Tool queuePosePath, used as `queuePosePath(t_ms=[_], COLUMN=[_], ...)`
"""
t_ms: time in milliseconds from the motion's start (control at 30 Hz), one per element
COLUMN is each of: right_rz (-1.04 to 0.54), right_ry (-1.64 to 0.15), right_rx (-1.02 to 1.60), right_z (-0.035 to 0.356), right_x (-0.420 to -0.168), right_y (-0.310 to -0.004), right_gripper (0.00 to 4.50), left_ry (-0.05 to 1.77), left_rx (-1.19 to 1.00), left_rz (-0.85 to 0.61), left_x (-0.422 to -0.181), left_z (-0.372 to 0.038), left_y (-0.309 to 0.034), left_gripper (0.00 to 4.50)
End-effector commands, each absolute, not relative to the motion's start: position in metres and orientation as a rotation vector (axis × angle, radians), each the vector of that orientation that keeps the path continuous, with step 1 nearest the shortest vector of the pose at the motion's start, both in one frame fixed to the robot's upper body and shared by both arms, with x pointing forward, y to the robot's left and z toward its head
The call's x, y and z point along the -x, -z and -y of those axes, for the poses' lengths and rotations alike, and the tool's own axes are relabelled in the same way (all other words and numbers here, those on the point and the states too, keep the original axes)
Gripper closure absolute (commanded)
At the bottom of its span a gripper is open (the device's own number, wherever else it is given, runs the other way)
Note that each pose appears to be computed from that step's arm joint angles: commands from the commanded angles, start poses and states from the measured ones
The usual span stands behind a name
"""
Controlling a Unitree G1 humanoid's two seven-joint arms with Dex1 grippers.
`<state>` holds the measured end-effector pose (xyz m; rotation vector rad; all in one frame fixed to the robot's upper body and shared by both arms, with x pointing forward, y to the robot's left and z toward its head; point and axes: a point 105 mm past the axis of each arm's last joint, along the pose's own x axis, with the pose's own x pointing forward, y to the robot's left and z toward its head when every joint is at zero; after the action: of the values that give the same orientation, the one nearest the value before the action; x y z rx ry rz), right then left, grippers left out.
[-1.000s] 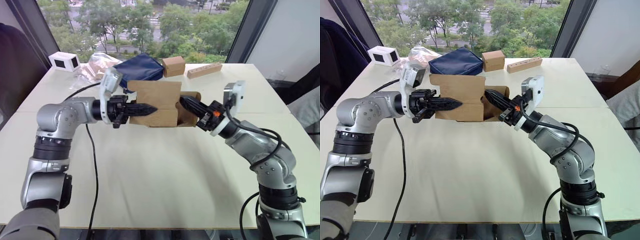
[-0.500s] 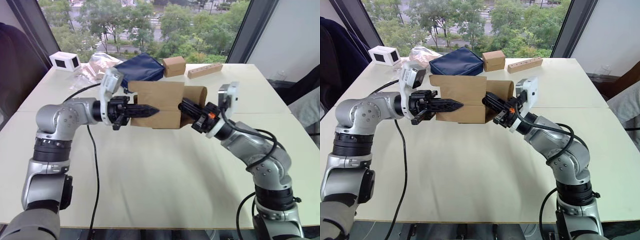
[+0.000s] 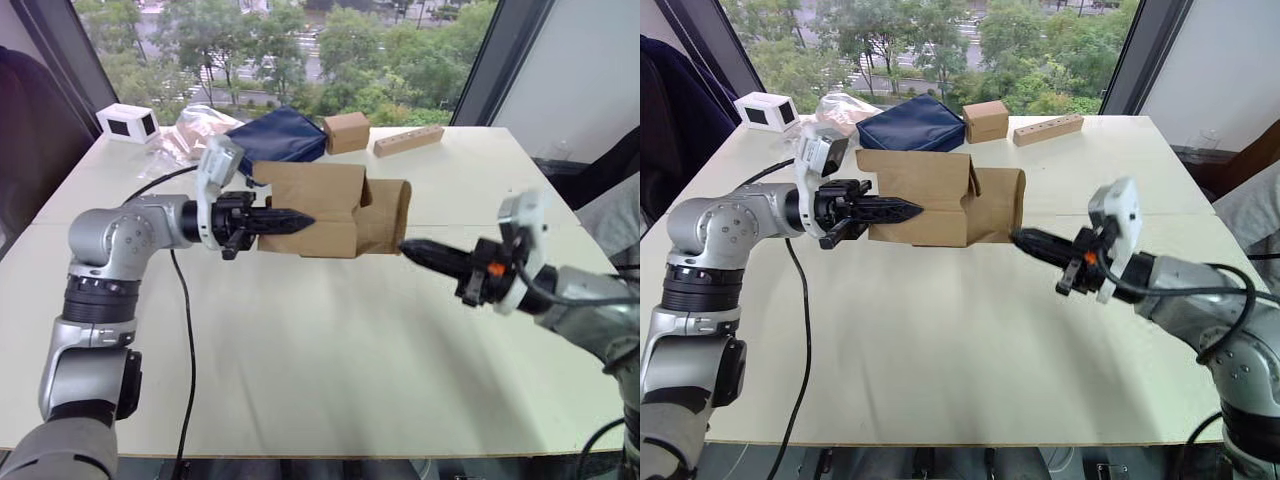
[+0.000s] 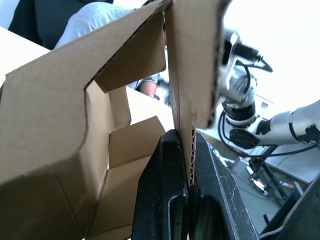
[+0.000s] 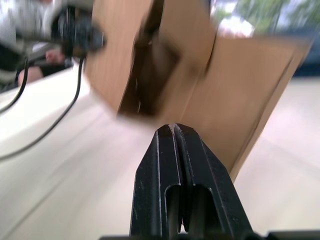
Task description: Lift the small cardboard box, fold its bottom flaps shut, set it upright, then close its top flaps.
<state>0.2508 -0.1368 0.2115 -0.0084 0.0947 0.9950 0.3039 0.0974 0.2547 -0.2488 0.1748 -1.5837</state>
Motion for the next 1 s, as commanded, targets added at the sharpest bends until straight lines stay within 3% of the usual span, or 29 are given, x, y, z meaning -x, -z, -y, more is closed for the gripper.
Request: queuePosePath(t_ms=[33,433,1000], right_rz=[-0.071,0.030,0.064], right_ry=[-1.018,-1.029,-1.133], right_rx=[0.067,0.009,-0.077], right_z=[0.129,0.108,0.084], right_x=[-0.248,-0.264,-0.260], right_y=[-0.210,-0.222,-0.225], right_gripper=[4.48,4.48,4.48], left_ry=[1.615,1.624,1.636], left_rx=[0.214,0.191,0.193], left_rz=[-0.113,-0.142,-0.145], left_x=[-0.299,-0.293,-0.291], left_z=[-0.096,-0.096,-0.095], left_y=[-0.270,-0.265,-0.261], left_gripper=[4.50,4.50,4.50])
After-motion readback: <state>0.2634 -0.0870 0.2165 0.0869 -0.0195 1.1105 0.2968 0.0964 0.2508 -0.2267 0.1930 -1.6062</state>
